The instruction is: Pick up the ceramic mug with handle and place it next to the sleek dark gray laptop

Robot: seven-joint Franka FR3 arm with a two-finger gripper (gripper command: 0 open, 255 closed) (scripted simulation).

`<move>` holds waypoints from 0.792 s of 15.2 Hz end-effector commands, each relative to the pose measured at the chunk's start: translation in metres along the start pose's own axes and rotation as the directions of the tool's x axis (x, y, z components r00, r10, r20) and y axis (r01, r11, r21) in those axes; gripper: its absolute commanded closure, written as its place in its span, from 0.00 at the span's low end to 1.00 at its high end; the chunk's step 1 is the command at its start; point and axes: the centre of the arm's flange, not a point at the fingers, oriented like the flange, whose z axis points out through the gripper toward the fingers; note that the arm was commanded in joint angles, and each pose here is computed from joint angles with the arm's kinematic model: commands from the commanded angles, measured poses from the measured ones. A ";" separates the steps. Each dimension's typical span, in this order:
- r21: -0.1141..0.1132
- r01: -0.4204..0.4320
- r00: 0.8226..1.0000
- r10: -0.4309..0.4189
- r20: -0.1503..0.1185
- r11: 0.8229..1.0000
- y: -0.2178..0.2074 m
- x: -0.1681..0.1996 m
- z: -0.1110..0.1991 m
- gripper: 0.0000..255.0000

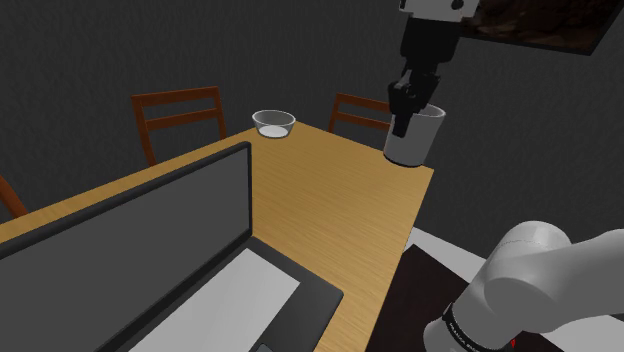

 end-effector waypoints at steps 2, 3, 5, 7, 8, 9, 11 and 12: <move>0.000 0.000 1.000 0.000 -0.001 1.000 -0.001 0.000 0.016 1.00; 0.000 0.000 1.000 0.000 -0.001 1.000 -0.001 0.000 0.021 1.00; 0.000 0.000 1.000 0.000 -0.001 1.000 -0.002 0.000 0.032 1.00; 0.000 0.000 1.000 0.000 -0.001 1.000 -0.003 0.000 0.042 1.00; 0.000 0.000 1.000 0.000 -0.001 1.000 -0.003 0.000 0.047 1.00; 0.000 0.000 1.000 0.000 -0.001 1.000 -0.004 0.000 0.053 1.00; 0.000 0.000 1.000 0.000 -0.001 1.000 -0.004 0.000 0.063 1.00; 0.000 0.000 1.000 0.000 -0.001 1.000 -0.005 0.001 0.068 1.00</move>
